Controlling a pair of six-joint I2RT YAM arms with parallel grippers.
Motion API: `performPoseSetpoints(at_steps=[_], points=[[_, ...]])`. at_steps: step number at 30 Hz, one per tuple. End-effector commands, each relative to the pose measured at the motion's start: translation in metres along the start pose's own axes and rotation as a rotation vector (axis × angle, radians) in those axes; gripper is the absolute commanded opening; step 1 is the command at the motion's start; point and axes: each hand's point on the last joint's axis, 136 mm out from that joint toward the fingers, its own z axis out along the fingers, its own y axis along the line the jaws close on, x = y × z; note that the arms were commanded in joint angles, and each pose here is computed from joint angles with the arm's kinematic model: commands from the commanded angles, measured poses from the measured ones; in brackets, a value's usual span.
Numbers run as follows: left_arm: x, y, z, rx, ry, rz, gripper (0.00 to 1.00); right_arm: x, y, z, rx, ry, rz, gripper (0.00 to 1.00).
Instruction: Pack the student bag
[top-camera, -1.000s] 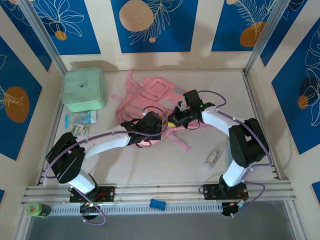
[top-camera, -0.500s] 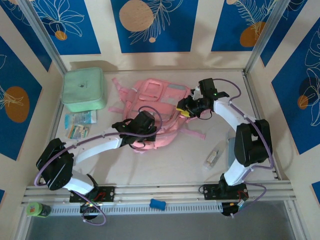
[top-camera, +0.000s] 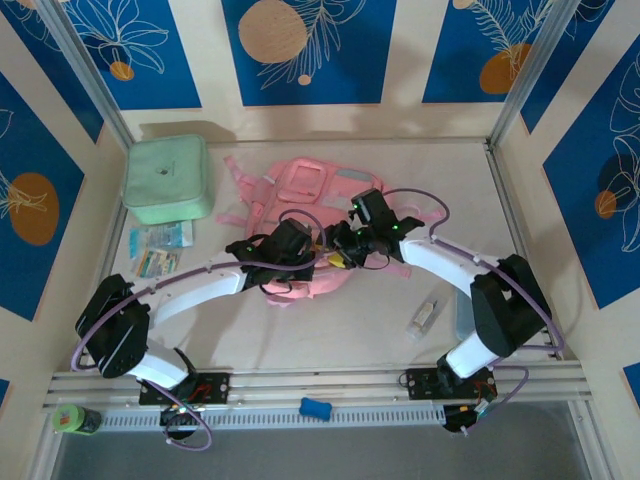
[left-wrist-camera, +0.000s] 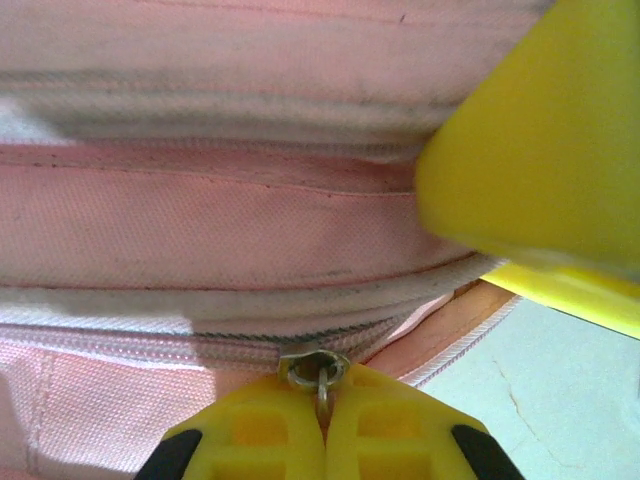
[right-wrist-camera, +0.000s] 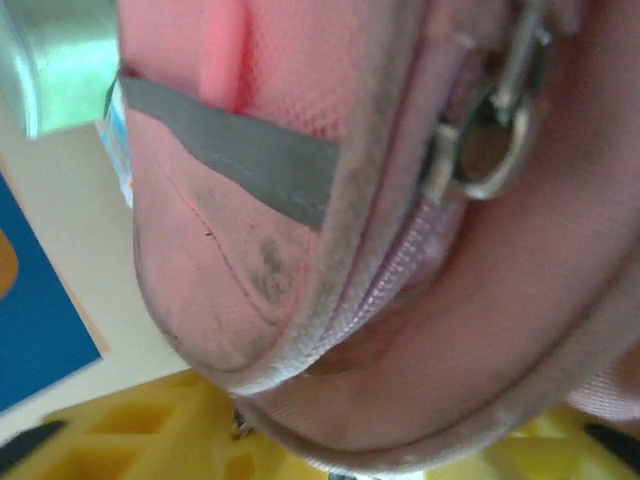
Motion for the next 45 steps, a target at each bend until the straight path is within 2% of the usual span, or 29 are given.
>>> performPoseSetpoints(at_steps=[1,5,8,10,14,16,20,24,25,28,30,33,37,40,45], points=[[-0.011,-0.019,-0.007,0.075,-0.04,0.018,0.0,-0.022,0.007,0.006,0.007,-0.106,0.022,0.34],[-0.003,-0.015,-0.011,0.072,-0.024,0.022,0.0,-0.026,0.002,0.004,0.057,-0.101,-0.073,0.1],[0.012,-0.011,-0.018,0.049,0.02,0.043,0.0,-0.028,-0.004,-0.007,0.06,-0.073,-0.172,0.02],[0.023,-0.007,-0.024,0.012,0.031,0.068,0.0,-0.035,-0.009,-0.018,0.039,-0.055,-0.214,0.0],[0.049,-0.003,-0.02,0.034,0.092,0.077,0.0,-0.069,-0.022,-0.051,-0.012,-0.059,-0.173,0.0],[0.052,0.019,-0.02,-0.075,0.094,0.086,0.0,-0.083,-0.016,-0.064,-0.091,-0.046,-0.146,0.0],[0.034,0.057,-0.021,-0.181,0.051,0.035,0.0,-0.101,-0.012,-0.076,-0.095,-0.074,-0.111,0.0],[0.015,0.058,-0.019,-0.126,-0.005,-0.03,0.0,-0.085,0.003,-0.073,-0.123,-0.051,-0.131,0.0],[0.01,0.054,-0.02,-0.112,-0.02,-0.034,0.0,-0.077,0.006,-0.071,-0.112,-0.042,-0.14,0.04],[0.001,0.032,-0.02,-0.01,-0.041,-0.03,0.0,-0.047,0.011,-0.059,-0.093,-0.023,-0.149,0.32],[-0.001,0.022,-0.019,0.025,-0.048,-0.028,0.0,-0.027,0.013,-0.046,-0.08,-0.014,-0.132,0.45],[-0.003,0.013,-0.017,0.047,-0.043,-0.017,0.0,-0.01,0.014,-0.029,-0.083,-0.009,-0.076,0.54],[-0.004,0.009,-0.015,0.046,-0.047,-0.011,0.0,-0.002,0.023,-0.012,-0.112,-0.038,-0.008,0.58],[-0.005,0.011,-0.015,0.037,-0.057,-0.015,0.0,-0.003,0.027,-0.001,-0.08,-0.074,-0.013,0.55],[-0.005,0.018,-0.017,0.002,-0.072,-0.013,0.0,-0.016,0.015,0.004,-0.03,-0.114,-0.002,0.31]])
